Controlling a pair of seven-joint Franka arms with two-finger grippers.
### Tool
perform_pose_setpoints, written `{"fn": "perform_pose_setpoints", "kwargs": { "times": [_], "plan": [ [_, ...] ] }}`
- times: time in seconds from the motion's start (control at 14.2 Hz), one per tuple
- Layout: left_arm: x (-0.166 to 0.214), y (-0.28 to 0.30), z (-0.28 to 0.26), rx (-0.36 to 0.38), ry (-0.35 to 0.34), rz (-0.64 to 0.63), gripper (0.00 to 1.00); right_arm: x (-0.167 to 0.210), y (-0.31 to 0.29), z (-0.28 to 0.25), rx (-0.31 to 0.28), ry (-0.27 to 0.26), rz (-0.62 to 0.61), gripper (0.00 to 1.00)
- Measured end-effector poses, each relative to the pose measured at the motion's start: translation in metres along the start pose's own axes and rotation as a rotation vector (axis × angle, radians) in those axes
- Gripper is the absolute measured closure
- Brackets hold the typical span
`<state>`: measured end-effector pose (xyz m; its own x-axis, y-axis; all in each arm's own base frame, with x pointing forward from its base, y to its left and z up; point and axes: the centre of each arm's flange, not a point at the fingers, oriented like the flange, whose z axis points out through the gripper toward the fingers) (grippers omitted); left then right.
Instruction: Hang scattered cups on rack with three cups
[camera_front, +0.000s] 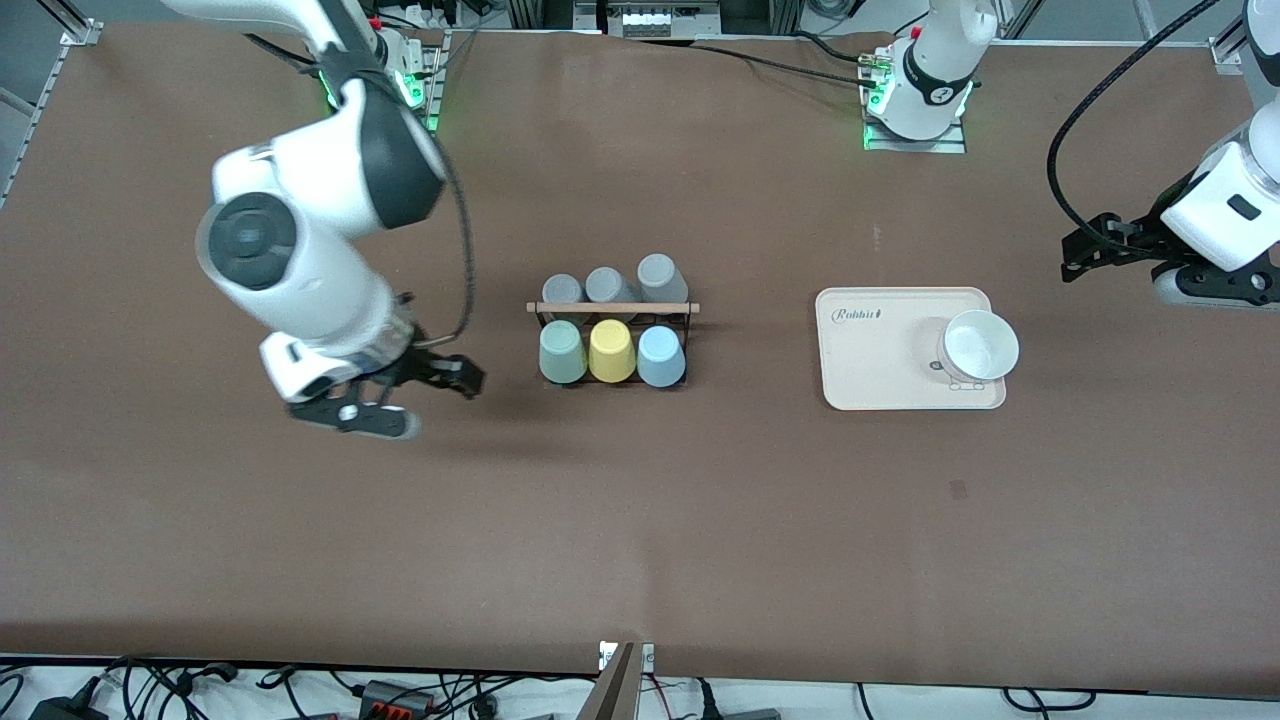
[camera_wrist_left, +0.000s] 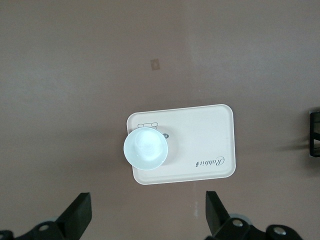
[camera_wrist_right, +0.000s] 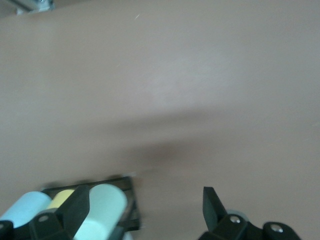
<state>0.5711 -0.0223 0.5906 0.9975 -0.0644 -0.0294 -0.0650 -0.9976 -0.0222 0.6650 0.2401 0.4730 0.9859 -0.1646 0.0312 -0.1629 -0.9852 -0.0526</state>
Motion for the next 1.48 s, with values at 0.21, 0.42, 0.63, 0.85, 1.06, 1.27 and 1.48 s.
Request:
{"fn": "perform_pose_setpoints", "kwargs": {
  "times": [0.21,0.42,0.63,0.85,1.06,1.27,1.48],
  "plan": [
    [0.000,0.000,0.000,0.000,0.000,0.001,0.00,0.025,0.077,-0.026,-0.011,-0.013,-0.053,0.00],
    [0.000,0.001,0.000,0.000,0.000,0.002,0.00,0.036,0.148,-0.058,-0.014,-0.022,-0.097,0.00],
    [0.000,0.001,0.000,0.000,0.000,0.002,0.00,0.033,0.198,-0.087,-0.016,-0.040,-0.147,0.00],
    [0.000,0.002,0.000,0.000,0.000,0.004,0.00,0.026,0.230,-0.122,-0.013,-0.002,-0.184,0.00],
    [0.000,0.002,0.000,0.000,0.000,0.004,0.00,0.023,0.245,-0.135,-0.018,0.014,-0.196,0.00],
    [0.000,0.002,0.000,0.000,0.000,0.004,0.00,0.016,0.248,-0.129,-0.020,0.008,-0.195,0.00],
    [0.000,0.002,0.000,0.000,0.000,0.004,0.00,-0.004,0.254,-0.118,-0.026,0.019,-0.196,0.00]
  ]
}}
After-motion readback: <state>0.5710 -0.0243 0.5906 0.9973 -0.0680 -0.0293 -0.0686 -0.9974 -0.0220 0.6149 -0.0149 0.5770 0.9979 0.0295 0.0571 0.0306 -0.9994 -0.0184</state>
